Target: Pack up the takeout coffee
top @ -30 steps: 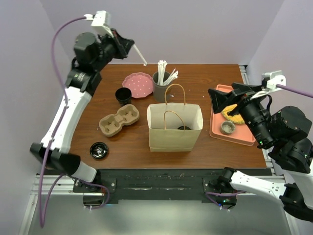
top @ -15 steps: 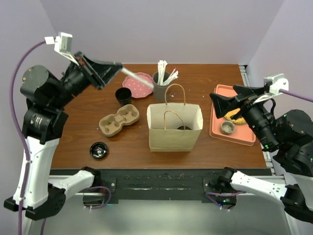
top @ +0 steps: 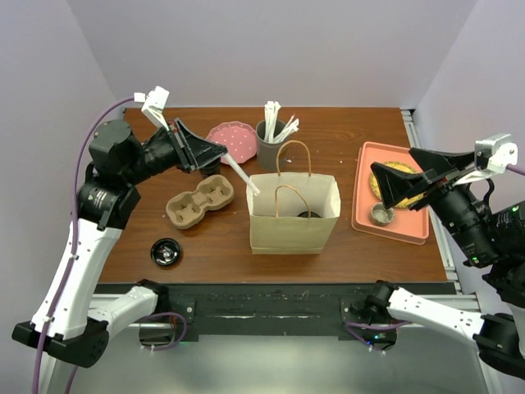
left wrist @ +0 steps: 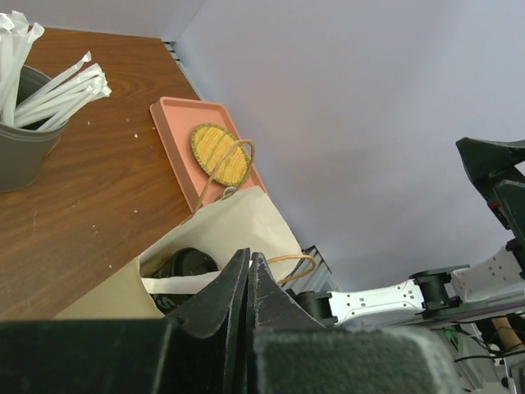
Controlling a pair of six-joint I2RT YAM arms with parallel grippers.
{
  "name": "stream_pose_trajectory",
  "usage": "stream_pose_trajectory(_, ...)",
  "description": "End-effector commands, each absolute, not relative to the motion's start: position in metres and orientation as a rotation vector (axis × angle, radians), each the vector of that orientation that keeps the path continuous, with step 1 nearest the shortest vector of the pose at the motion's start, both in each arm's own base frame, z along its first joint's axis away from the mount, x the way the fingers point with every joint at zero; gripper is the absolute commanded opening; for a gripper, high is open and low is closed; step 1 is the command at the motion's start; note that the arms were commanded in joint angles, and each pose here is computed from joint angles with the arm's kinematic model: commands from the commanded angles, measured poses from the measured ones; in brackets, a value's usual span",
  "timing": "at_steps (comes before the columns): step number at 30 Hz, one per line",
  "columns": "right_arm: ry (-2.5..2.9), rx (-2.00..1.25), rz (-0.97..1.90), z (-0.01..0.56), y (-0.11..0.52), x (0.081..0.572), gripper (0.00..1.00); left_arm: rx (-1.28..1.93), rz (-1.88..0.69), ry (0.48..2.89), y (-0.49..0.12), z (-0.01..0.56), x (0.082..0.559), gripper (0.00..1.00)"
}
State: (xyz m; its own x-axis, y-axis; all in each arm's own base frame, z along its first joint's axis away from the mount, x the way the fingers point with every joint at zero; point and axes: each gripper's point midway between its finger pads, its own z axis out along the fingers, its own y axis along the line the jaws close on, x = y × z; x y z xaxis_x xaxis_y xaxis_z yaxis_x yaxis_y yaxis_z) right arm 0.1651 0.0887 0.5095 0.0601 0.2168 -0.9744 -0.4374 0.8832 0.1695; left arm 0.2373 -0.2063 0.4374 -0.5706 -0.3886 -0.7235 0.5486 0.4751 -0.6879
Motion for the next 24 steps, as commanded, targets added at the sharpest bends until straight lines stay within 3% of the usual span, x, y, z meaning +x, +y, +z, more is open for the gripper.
stream_pose_trajectory(1, 1.432, -0.189, 0.515, 0.510, 0.089, 0.163, 0.99, 0.193, -1.274, 1.764, -0.213, 0.435, 0.238, 0.06)
stream_pose_trajectory(6, 1.452, -0.192, 0.506, 0.508, 0.090, 0.164, 0.99, 0.214, -1.304, 1.786, -0.222, 0.424, 0.240, 0.18)
stream_pose_trajectory(9, 1.505, -0.189, 0.520, 0.498, 0.094, 0.165, 0.99, 0.213, -1.309, 1.810, -0.223, 0.415, 0.241, 0.29)
stream_pose_trajectory(10, 1.534, -0.201, 0.527, 0.492, 0.101, 0.166, 0.99, 0.214, -1.307, 1.812, -0.223, 0.415, 0.241, 0.36)
stream_pose_trajectory(18, 1.632, -0.146, 0.589, 0.475, 0.112, 0.167, 0.99, 0.245, -1.216, 1.861, -0.218, 0.422, 0.245, 0.59)
stream_pose_trajectory(21, 1.621, -0.096, 0.599, 0.485, 0.110, 0.169, 0.99, 0.245, -1.180, 1.856, -0.214, 0.427, 0.247, 0.78)
stream_pose_trajectory(23, 1.614, -0.069, 0.614, 0.492, 0.110, 0.170, 0.99, 0.243, -1.154, 1.843, -0.211, 0.431, 0.247, 0.98)
stream_pose_trajectory(24, 1.619, -0.057, 0.617, 0.492, 0.110, 0.171, 0.99, 0.243, -1.145, 1.838, -0.210, 0.434, 0.246, 1.00)
